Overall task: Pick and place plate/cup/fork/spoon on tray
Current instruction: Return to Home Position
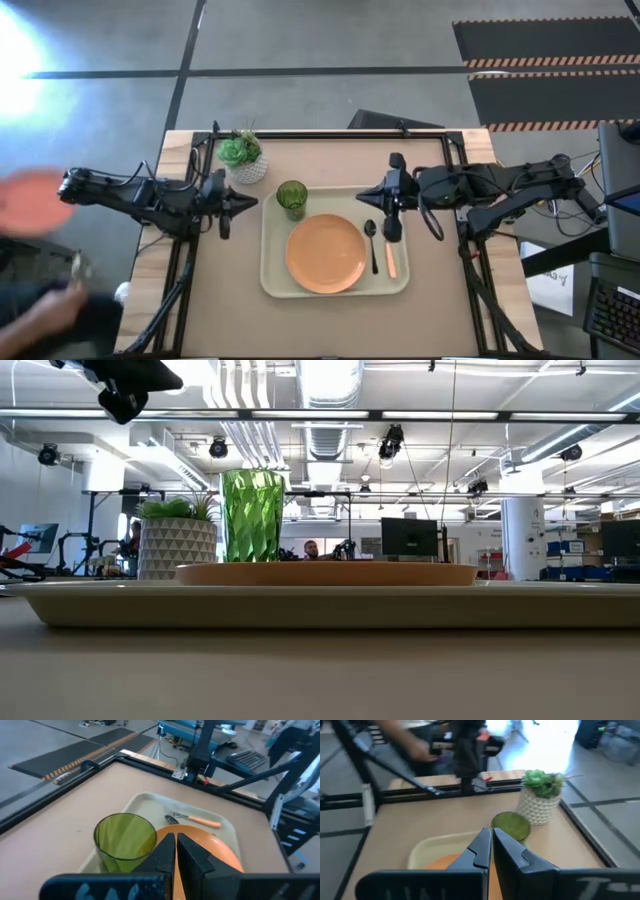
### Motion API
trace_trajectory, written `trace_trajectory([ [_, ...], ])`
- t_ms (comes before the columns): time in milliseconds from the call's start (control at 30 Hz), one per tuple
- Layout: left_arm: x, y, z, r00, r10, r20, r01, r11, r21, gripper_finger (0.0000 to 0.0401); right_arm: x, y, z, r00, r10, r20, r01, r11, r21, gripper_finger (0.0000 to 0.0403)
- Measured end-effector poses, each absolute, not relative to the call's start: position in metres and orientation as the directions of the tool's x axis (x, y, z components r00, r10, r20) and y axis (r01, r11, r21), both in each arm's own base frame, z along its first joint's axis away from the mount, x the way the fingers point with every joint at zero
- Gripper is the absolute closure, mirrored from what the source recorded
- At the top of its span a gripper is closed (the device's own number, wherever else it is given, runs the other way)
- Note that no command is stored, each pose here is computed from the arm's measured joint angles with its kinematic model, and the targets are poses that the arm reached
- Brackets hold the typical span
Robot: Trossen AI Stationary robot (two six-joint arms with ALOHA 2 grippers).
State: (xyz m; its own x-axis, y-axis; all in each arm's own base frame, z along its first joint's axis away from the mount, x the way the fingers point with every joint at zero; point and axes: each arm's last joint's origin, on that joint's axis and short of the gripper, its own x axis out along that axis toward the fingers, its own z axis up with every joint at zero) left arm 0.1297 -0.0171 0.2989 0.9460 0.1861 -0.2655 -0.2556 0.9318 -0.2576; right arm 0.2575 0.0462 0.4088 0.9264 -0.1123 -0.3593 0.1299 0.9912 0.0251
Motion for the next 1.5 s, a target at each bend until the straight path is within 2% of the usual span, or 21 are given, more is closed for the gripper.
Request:
trace_trajectory([
  [200,0.12,-0.016,0.299,0.952,0.157,-0.263,-0.229,0.936,-0.267,0.0401,0.254,0.048,0.411,0.931,-0.03,-0.364,0.047,0.998,0.039,0.0394],
  [467,0.105,-0.013,0.302,0.957,0.132,-0.26,-0.205,0.939,-0.276,0.0401,0.236,0.044,0.424,0.95,-0.023,-0.311,0.013,0.999,-0.036,0.0394],
  [533,0.1,-0.013,0.303,0.962,0.112,-0.249,-0.188,0.934,-0.303,0.0401,0.229,0.043,0.428,0.955,-0.022,-0.296,0.028,1.0,0.016,0.0394],
  [600,0.094,-0.012,0.305,0.971,0.082,-0.226,-0.158,0.926,-0.343,0.0401,0.219,0.041,0.433,0.959,0.007,-0.285,0.032,0.991,0.131,0.0394],
  [700,0.086,-0.013,0.306,0.98,-0.017,-0.197,-0.054,0.935,-0.35,0.0401,0.204,0.04,0.437,0.955,0.074,-0.288,-0.01,0.976,0.216,0.0394],
  [867,0.075,-0.016,0.309,0.97,-0.195,-0.147,0.151,0.952,-0.265,0.0401,0.192,0.044,0.443,0.92,0.295,-0.258,-0.261,0.952,0.158,0.0394],
  [1033,0.063,-0.016,0.31,0.951,-0.295,-0.092,0.285,0.952,-0.108,0.0401,0.187,0.05,0.444,0.818,0.522,-0.24,-0.517,0.851,0.09,0.0394],
  [1100,0.059,-0.016,0.308,0.949,-0.305,-0.08,0.298,0.951,-0.085,0.0401,0.185,0.051,0.444,0.787,0.57,-0.236,-0.572,0.817,0.07,0.0394],
  [1300,0.038,-0.011,0.293,0.949,-0.296,-0.106,0.288,0.954,-0.079,0.0401,0.175,0.049,0.439,0.764,0.579,-0.285,-0.577,0.811,0.098,0.0394],
  [1467,0.029,-0.009,0.281,0.955,-0.295,-0.021,0.292,0.953,-0.073,0.0401,0.156,0.044,0.441,0.783,0.575,-0.237,-0.579,0.813,0.061,0.0394],
  [1500,0.03,-0.009,0.278,0.956,-0.29,-0.042,0.287,0.955,-0.074,0.0401,0.151,0.043,0.441,0.788,0.576,-0.216,-0.581,0.813,0.048,0.0394],
])
